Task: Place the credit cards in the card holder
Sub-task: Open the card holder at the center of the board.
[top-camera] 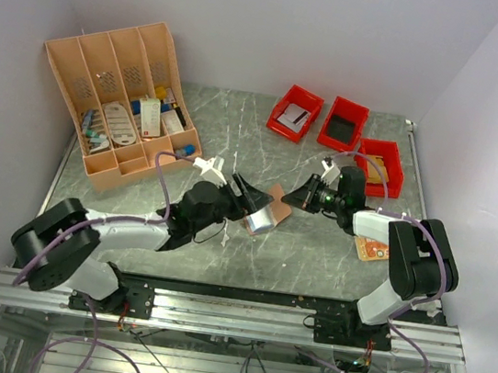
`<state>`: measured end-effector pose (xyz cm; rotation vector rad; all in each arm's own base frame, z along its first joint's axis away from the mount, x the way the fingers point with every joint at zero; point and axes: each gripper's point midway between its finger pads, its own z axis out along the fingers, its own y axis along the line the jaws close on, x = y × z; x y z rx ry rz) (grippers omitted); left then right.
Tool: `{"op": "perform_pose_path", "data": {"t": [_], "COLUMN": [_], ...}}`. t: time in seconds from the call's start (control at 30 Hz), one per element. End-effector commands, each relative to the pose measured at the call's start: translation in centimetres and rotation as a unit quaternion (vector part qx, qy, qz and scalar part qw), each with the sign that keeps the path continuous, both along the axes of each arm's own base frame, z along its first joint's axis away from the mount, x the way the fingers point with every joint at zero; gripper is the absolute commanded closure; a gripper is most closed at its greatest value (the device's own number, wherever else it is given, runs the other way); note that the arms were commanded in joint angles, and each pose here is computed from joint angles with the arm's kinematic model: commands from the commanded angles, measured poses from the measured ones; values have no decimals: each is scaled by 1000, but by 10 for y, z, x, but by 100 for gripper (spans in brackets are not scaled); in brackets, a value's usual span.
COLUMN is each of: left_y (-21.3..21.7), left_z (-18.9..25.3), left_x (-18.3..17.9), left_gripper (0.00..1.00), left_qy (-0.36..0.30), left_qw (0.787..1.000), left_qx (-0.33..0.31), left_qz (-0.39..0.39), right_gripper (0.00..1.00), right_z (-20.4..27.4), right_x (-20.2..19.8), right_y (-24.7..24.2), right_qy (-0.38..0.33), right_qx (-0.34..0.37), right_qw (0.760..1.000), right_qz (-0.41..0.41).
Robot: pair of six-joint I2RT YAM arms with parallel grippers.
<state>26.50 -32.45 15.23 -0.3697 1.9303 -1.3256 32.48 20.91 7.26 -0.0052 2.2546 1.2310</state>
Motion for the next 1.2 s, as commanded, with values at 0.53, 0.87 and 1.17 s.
{"op": "perform_pose_path", "data": {"t": [0.53,0.87,1.17], "left_y": [-21,-4,5], "left_z": [-48,-78,-88], "left_x": [4,4,-1], "left_gripper": [16,13,11], "left_qy": [78,74,78], "left_qw": [984,975,973], "left_qx": [153,199,207], "left_qz": [56,68,66], "right_gripper": [100,100,100], "right_z": [-7,-13,-17], "right_x": [1,3,3], "right_y": [1,-1,0], "right_qy": [20,23,29], "right_qx": [4,-8,-9], "right_qw": [1000,1000,999], "right_qz": [3,4,10]}}
